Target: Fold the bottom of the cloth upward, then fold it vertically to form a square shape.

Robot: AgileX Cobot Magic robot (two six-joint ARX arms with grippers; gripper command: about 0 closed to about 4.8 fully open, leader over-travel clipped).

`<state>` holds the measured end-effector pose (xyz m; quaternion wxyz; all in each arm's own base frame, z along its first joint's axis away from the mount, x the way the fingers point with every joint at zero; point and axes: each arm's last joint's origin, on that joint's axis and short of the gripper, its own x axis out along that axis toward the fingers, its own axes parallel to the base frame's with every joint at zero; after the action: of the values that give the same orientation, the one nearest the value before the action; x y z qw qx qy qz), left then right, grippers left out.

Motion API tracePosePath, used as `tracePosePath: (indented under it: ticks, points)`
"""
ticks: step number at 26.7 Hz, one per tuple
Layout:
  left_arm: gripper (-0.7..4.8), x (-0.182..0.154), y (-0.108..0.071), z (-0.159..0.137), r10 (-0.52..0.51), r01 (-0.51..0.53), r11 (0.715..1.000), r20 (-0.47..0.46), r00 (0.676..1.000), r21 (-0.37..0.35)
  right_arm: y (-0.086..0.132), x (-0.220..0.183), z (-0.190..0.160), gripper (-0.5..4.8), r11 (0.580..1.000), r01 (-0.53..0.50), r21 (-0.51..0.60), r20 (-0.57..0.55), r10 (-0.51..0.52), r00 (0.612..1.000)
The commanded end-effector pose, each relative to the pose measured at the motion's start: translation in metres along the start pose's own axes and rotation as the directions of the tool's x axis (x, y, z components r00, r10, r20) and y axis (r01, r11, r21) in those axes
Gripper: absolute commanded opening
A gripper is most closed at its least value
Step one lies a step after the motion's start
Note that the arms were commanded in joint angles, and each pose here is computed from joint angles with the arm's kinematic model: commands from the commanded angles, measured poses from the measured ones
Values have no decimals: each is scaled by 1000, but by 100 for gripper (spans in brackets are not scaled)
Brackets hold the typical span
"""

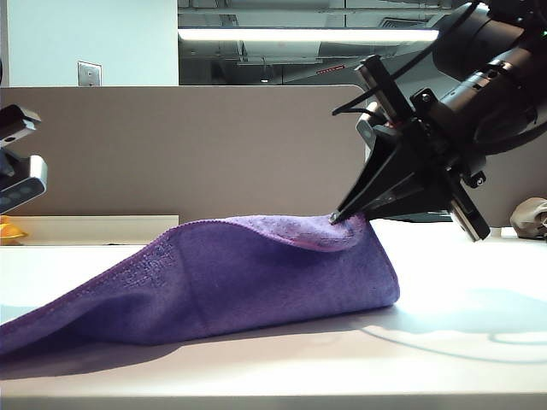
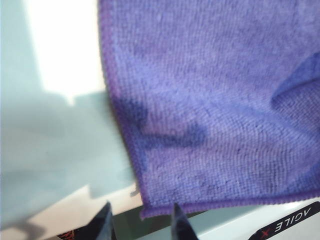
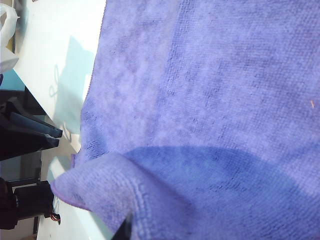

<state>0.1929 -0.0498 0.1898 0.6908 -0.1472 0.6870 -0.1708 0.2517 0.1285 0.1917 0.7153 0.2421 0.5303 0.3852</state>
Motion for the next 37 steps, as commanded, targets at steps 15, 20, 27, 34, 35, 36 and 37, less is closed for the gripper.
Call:
tracePosePath:
  ticks: [15,20,27,34,35,36,37]
  points:
    - [220,14,6,-9,-66,63,996,-45,997,-69,3,-1,4,-2,999,-15,-29,27,16,1000]
    - [220,26,9,-4,-104,93,989,-90,990,-118,3,-1,4,-2,999,-15,-29,27,16,1000]
    - [181,34,8,3,-126,117,987,-82,989,-109,3,-1,4,-2,999,-15,-29,27,16,1000]
    - [140,34,7,5,-156,148,982,-65,986,-118,3,-1,4,-2,999,-15,-29,27,15,1000]
    - [132,34,7,5,-165,156,981,-65,984,-119,3,-1,4,-2,999,-15,-29,27,15,1000]
    - [123,34,6,5,-172,163,979,-66,983,-119,3,-1,4,-2,999,-15,-29,27,15,1000]
    - [123,34,6,5,-178,169,978,-68,982,-119,3,-1,4,-2,999,-15,-29,27,15,1000]
